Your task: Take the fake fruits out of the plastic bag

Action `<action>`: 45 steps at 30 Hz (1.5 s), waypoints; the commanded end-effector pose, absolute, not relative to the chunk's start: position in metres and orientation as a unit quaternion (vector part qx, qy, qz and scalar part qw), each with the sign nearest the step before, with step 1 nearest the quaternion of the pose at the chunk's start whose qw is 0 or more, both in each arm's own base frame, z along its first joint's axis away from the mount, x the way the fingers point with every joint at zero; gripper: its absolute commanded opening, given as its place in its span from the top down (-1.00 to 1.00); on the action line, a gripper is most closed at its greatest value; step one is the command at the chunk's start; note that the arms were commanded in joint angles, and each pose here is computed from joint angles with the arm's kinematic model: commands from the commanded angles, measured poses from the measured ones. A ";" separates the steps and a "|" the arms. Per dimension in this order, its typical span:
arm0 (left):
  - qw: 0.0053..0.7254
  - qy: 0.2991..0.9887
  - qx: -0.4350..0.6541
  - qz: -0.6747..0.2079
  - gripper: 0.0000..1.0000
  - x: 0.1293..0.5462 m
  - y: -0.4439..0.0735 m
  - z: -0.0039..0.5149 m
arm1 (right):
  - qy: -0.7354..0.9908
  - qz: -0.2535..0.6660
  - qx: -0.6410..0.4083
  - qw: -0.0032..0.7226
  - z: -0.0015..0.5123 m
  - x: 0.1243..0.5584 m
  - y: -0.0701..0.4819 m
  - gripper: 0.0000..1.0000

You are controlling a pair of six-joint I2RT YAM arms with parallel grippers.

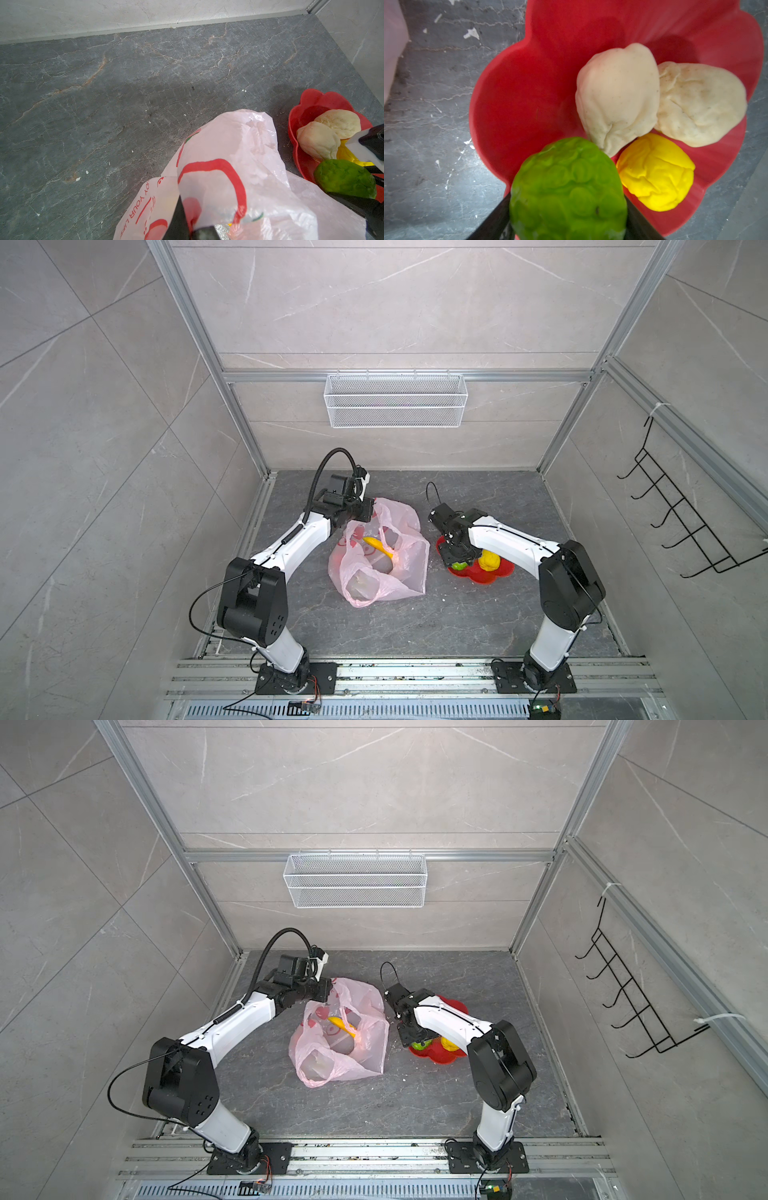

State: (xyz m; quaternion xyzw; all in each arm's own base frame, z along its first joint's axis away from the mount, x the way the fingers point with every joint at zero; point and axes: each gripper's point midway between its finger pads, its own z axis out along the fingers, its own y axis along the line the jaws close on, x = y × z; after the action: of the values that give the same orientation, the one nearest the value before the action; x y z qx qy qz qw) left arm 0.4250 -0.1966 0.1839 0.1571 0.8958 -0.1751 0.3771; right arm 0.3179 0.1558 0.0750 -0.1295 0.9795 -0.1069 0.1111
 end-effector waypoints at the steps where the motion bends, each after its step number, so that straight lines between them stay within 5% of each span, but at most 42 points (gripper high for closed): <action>1: 0.391 0.891 0.147 -0.176 0.91 0.423 -0.195 0.196 | 0.981 -0.113 -0.126 0.097 0.067 0.313 0.151 -0.37; 24: 0.401 0.899 0.101 -0.144 -0.21 0.396 -0.166 0.249 | 0.981 -0.105 -0.123 0.110 0.076 0.319 0.156 -0.68; 33: 0.352 0.927 0.022 -0.126 -0.32 0.336 -0.131 0.259 | 0.978 -0.086 -0.113 0.155 0.115 0.322 0.157 -0.70; 38: 0.269 0.952 -0.057 -0.132 -0.56 0.276 -0.112 0.240 | 0.971 -0.063 -0.110 0.204 0.153 0.326 0.159 -0.70; 41: 0.235 0.960 -0.093 -0.118 -0.93 0.248 -0.107 0.221 | 0.967 -0.050 -0.111 0.223 0.167 0.330 0.162 -0.70; 45: 0.220 0.962 -0.114 -0.113 -0.98 0.238 -0.111 0.197 | 0.964 -0.027 -0.116 0.236 0.174 0.333 0.172 -0.69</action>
State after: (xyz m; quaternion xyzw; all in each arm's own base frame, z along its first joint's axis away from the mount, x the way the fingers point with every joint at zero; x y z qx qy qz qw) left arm 0.2502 -0.1175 0.2170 -0.0658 0.9566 -0.1311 0.2520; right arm 0.3309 0.1658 0.1656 -0.1087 0.9667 -0.0432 0.2277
